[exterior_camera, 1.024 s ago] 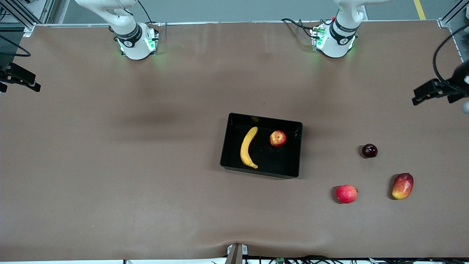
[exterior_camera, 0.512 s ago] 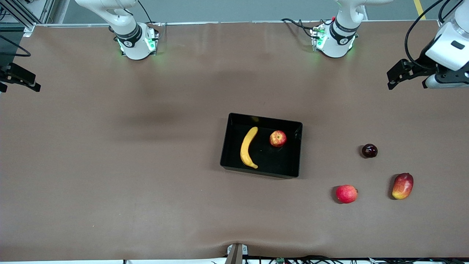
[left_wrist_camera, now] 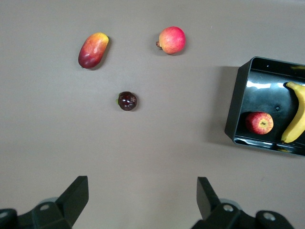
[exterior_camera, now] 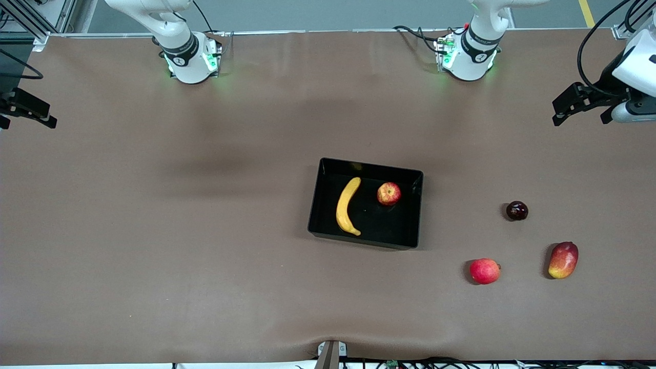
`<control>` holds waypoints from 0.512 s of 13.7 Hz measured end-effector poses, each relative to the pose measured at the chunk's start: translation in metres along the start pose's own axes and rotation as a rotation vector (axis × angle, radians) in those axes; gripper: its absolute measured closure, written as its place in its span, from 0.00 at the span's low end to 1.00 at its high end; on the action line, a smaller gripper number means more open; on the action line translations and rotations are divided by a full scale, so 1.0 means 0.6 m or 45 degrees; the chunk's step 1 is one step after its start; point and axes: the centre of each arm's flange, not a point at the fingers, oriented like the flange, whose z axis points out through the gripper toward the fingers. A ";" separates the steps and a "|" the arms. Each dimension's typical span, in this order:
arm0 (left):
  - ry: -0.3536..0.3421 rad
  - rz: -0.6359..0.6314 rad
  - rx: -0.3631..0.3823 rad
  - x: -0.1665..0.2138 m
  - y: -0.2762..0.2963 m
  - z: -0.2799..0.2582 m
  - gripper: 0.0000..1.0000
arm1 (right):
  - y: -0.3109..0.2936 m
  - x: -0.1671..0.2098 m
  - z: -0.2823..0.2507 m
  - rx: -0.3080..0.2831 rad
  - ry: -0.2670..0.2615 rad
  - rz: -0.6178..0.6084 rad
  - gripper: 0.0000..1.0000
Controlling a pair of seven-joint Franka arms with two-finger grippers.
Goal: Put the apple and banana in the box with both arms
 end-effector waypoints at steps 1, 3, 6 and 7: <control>-0.002 0.001 0.000 0.000 0.001 0.000 0.00 | 0.000 0.000 0.000 0.000 0.000 0.000 0.00; -0.012 0.006 0.000 -0.001 0.004 0.003 0.00 | 0.000 0.000 0.000 0.000 0.000 0.000 0.00; -0.048 0.022 0.003 -0.007 0.015 0.005 0.00 | 0.000 0.000 0.000 0.000 0.000 0.000 0.00; -0.057 0.026 0.005 -0.009 0.018 0.005 0.00 | 0.000 0.000 0.000 0.000 0.000 0.000 0.00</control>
